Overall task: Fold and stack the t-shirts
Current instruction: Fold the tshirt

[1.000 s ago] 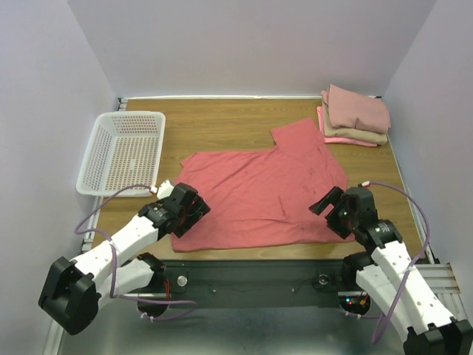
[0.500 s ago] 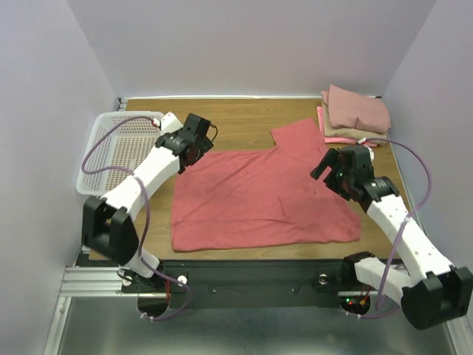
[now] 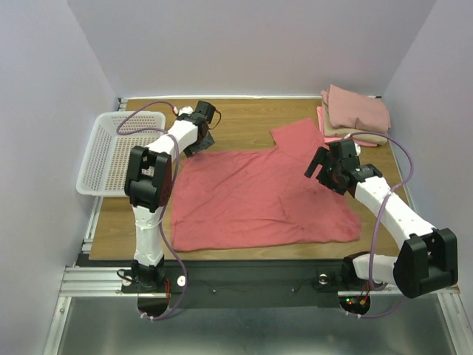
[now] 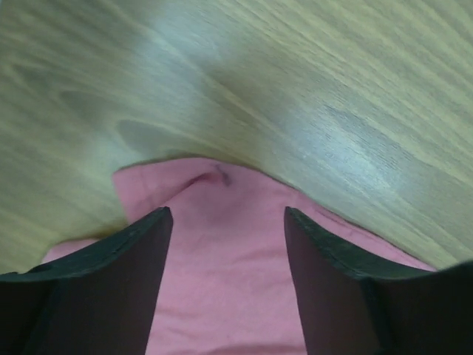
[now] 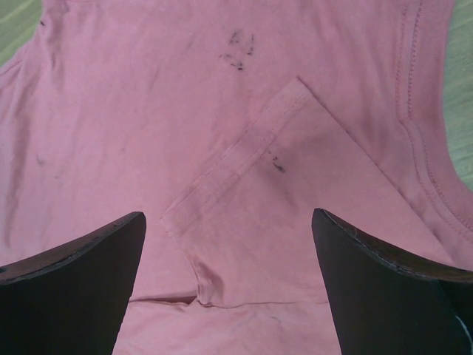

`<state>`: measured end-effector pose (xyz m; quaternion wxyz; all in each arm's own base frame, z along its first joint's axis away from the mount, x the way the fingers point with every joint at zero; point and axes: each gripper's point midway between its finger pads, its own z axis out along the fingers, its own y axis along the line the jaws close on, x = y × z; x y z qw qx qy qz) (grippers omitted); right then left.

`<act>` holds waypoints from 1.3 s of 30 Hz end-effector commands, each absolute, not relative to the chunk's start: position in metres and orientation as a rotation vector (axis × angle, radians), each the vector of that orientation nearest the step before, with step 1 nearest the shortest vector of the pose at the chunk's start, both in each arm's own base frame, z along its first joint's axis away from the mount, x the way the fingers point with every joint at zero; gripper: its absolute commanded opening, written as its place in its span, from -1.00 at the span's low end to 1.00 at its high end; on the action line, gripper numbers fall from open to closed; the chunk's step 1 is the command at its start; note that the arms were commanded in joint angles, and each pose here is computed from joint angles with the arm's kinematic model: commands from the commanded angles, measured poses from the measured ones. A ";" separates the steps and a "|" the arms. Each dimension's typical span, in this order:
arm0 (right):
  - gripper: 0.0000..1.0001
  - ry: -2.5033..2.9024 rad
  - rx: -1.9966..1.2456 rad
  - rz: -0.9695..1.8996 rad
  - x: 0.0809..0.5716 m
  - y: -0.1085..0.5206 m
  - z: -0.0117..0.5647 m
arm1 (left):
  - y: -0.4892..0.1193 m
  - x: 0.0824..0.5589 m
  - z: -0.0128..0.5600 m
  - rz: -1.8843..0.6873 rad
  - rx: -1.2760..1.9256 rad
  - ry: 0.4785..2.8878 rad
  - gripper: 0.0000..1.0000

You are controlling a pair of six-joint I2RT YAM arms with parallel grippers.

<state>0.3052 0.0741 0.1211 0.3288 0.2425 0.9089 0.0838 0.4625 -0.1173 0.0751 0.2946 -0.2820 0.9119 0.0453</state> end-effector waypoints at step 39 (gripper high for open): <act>0.99 2.185 0.375 -0.031 0.546 0.088 0.159 | -0.127 0.473 0.032 0.137 -0.605 2.528 -1.00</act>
